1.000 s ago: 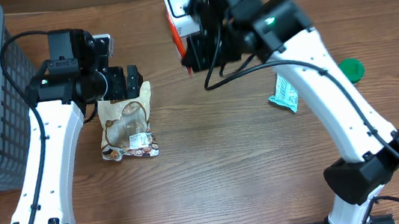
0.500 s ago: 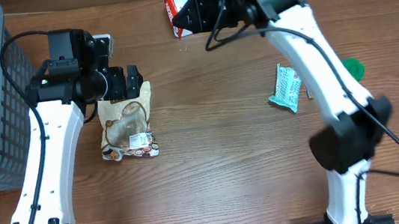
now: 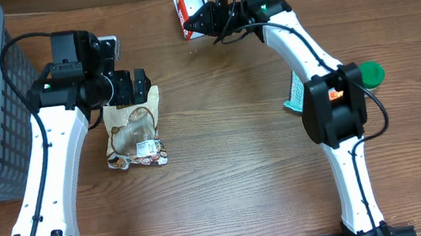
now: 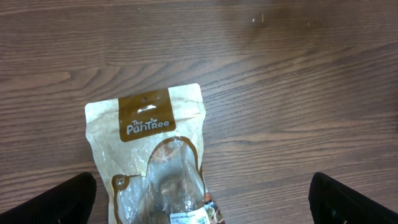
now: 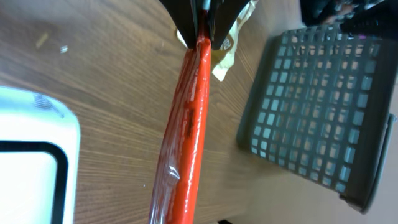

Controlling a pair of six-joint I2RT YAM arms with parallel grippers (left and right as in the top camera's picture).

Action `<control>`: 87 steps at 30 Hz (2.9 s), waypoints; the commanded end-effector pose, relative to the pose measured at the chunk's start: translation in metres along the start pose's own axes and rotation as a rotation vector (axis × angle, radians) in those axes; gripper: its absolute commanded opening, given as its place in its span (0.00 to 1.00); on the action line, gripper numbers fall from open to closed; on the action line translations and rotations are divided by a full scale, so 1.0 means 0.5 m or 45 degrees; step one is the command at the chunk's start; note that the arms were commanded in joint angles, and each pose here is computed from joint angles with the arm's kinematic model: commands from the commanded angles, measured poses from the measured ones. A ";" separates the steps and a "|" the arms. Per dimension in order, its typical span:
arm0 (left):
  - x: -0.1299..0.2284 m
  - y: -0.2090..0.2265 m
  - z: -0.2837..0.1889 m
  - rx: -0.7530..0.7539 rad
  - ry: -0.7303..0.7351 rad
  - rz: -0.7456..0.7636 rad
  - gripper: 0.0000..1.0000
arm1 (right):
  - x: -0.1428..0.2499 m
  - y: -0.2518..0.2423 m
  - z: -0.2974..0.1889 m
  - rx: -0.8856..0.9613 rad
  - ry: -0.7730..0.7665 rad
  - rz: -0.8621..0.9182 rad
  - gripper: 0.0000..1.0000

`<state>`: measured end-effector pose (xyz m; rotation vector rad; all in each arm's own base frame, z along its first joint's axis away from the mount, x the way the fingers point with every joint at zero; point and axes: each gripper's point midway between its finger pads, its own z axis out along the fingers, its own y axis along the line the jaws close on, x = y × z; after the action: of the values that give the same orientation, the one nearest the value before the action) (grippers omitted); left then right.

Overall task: Scan the item barcode
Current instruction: 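Hold the red snack stick in front of the scanner, then carry the snack stick right and drop it by the wipe pack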

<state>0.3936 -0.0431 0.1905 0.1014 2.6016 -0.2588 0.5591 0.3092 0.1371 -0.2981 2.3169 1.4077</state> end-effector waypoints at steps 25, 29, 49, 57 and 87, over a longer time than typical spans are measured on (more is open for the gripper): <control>-0.005 -0.003 0.003 0.011 -0.003 -0.013 1.00 | -0.003 -0.138 0.047 0.025 -0.086 0.386 0.04; -0.005 -0.003 0.003 0.011 -0.003 -0.013 1.00 | 0.019 -0.180 0.043 0.156 -0.082 0.511 0.04; -0.005 -0.003 0.003 0.011 -0.003 -0.013 1.00 | 0.009 -0.158 0.044 0.082 -0.078 0.472 0.04; -0.005 -0.003 0.003 0.011 -0.003 -0.013 1.00 | 0.011 -0.172 0.027 0.087 -0.068 0.557 0.04; -0.005 -0.003 0.003 0.011 -0.003 -0.013 1.00 | 0.099 0.060 -0.369 0.778 0.182 0.074 0.04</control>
<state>0.3934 -0.0431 0.1904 0.1015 2.6027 -0.2594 0.4685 0.1975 0.1987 -0.0078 2.7647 0.9488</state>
